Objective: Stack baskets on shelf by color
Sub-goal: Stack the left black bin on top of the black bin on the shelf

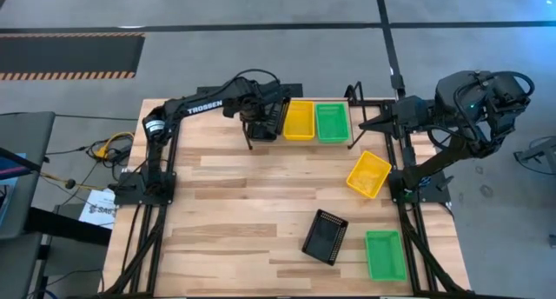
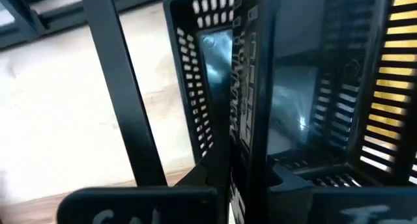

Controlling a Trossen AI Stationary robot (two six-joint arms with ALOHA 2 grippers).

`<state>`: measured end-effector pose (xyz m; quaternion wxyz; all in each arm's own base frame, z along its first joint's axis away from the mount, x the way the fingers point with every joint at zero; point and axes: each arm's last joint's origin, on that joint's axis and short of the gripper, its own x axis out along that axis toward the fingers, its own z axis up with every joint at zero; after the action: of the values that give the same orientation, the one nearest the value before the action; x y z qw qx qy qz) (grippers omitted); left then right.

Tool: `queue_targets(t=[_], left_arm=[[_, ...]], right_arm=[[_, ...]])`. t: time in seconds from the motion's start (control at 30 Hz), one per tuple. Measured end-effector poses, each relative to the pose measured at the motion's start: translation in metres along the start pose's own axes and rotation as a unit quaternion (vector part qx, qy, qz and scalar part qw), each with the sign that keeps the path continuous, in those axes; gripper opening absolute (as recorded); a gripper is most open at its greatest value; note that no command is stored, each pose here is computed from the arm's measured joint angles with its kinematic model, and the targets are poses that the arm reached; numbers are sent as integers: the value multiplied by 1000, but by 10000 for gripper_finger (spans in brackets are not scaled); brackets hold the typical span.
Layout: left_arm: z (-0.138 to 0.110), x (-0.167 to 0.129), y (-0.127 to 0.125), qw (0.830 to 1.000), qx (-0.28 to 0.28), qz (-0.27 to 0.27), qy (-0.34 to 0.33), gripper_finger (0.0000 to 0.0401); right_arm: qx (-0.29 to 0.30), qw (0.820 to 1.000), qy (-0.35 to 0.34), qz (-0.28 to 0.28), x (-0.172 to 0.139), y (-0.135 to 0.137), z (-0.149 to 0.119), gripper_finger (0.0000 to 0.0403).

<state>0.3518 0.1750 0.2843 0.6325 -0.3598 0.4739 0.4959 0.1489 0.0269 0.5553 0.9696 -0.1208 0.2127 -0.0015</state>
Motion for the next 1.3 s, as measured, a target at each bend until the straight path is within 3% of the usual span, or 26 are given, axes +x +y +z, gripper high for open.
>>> queue_targets(t=[0.33,1.3], left_arm=[[0,-30,-1,1000,-19,-9,-4,0],[-4,-31,0,1000,-20,11,3,0]], right_arm=[[-3,1000,2,0,0,0,0,8],[-14,1000,3,3,0,0,-1,8]])
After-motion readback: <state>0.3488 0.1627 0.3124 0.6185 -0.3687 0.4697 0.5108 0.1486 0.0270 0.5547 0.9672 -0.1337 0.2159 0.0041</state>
